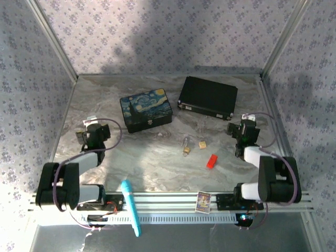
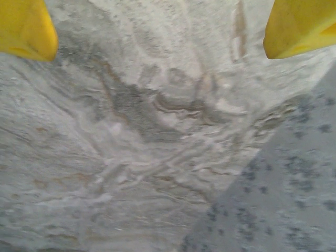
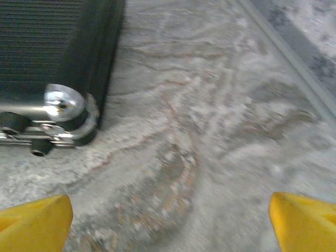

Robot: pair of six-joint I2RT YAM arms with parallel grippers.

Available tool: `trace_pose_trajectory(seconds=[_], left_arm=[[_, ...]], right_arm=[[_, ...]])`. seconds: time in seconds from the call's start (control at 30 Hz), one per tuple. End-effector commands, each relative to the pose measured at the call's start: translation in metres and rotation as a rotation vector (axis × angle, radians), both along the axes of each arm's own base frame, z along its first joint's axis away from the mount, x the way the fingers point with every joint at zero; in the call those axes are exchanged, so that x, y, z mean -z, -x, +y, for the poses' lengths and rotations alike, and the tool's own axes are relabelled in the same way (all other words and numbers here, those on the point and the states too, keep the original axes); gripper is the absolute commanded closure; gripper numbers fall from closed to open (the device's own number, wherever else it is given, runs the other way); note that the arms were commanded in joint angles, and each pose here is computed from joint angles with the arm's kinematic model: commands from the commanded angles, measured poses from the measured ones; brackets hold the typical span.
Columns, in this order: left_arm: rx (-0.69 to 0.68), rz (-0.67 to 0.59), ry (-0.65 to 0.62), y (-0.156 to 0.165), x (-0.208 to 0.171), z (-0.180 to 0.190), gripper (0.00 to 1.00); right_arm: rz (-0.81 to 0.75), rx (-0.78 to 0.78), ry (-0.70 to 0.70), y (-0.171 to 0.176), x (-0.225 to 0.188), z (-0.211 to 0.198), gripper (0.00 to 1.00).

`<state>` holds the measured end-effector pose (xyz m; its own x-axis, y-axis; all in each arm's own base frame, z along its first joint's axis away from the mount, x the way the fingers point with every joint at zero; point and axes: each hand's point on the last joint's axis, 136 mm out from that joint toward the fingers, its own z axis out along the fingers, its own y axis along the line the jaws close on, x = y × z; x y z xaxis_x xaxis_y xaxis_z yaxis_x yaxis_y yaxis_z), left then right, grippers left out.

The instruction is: Unlock the padlock with the key

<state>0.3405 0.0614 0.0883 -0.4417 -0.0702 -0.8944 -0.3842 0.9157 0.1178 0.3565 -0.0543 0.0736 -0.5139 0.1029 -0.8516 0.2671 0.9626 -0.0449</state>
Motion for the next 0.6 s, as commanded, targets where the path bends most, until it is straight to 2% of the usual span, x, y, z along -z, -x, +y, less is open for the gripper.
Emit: trace_pose_trajectory(seconds=[0.0, 0.07, 0.2, 0.33, 0.57], left_arm=[[0.143, -0.184, 0.096, -0.034, -0.029, -0.017, 0.00], [0.144, -0.182, 0.110, -0.039, -0.017, -0.015, 0.00], [0.270, -0.164, 0.108, -0.046, -0.005, -0.035, 0.00], [0.261, -0.093, 0.096, -0.055, -0.001, -0.037, 0.00], [0.260, -0.096, 0.091, -0.055, -0.002, -0.037, 0.00]], right_arm=[[-0.134, -0.120, 0.012, -0.030, -0.023, 0.017, 0.01], [-0.148, -0.136, 0.012, -0.030, -0.013, 0.021, 0.01], [-0.146, -0.167, 0.026, -0.032, -0.011, 0.027, 0.01], [-0.132, -0.174, 0.042, -0.033, -0.009, 0.030, 0.01], [-0.132, -0.176, 0.040, -0.033, -0.009, 0.030, 0.01]])
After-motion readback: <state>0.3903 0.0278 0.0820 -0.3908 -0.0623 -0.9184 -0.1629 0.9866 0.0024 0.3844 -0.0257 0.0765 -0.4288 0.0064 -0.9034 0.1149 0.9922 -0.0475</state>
